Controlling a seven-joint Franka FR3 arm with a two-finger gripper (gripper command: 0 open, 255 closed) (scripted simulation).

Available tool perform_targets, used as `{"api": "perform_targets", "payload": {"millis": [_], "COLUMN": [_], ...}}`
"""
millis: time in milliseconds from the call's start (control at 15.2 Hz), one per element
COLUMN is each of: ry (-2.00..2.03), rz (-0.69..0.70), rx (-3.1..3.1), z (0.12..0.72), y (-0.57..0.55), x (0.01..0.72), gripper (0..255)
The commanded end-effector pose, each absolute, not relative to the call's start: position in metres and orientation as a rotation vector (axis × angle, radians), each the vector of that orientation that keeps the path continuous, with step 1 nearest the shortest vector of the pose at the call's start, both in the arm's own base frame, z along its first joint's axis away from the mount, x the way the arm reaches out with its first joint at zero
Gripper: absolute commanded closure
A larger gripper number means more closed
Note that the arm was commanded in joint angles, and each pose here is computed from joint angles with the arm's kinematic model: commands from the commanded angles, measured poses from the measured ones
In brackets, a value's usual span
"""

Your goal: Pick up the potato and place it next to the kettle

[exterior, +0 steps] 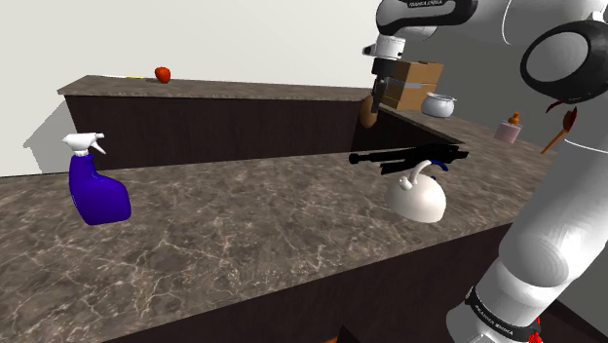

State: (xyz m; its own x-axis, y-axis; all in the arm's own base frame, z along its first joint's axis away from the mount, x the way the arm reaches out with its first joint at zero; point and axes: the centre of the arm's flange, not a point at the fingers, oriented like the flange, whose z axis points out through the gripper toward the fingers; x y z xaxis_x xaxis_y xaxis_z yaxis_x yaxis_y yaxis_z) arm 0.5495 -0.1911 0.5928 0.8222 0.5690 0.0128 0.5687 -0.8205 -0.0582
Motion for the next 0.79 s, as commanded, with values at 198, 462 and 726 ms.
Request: {"api": "perform_targets", "payload": {"millis": [198, 462, 726], "ry": [-0.921, -0.921, -0.921], "rz": [0.008, 0.008, 0.008], "rx": [-2.942, -2.942, -2.942], "z": [0.570, 0.549, 0.528], "y": [-0.202, -0.202, -0.202], "x": [0.549, 0.549, 0.549], "gripper": [255, 255, 255]}}
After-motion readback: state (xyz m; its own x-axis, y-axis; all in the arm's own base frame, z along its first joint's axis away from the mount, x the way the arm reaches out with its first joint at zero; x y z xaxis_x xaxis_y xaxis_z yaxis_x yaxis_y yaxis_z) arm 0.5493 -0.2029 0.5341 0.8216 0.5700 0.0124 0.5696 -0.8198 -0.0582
